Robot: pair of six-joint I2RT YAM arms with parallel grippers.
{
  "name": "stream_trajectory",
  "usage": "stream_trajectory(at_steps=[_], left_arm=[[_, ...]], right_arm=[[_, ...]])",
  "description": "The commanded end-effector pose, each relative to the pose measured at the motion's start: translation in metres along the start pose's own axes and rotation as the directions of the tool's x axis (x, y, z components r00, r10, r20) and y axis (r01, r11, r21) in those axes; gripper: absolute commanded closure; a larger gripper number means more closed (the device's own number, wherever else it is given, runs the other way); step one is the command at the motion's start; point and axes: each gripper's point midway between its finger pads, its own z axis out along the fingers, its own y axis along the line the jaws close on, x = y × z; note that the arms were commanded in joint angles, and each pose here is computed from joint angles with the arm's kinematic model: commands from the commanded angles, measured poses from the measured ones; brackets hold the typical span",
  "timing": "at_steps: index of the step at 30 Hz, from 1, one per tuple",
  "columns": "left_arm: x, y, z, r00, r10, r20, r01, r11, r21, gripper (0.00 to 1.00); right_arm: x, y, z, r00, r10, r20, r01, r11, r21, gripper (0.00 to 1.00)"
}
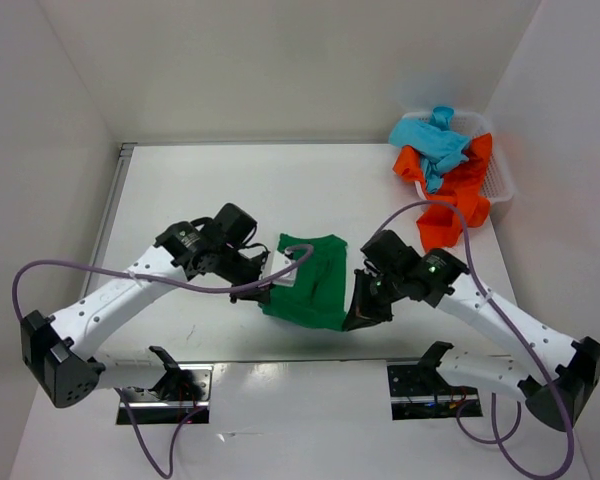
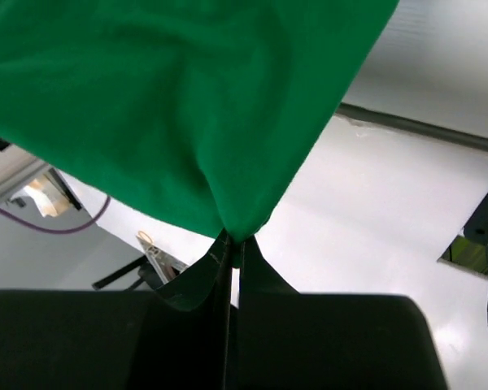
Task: Fold and stack the t-shirts
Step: Fold the long partially folded tshirt into a neat square
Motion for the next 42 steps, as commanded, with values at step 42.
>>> stream_trajectory(at_steps=[42], left_arm=[[0.036, 0.229, 0.012, 0.871, -0.430, 0.236, 0.485, 0.825, -0.289, 0.92]], right_arm=[[-0.285, -0.010, 0.033, 0.955, 0.021, 0.297, -0.044, 0.997, 0.070, 1.00]])
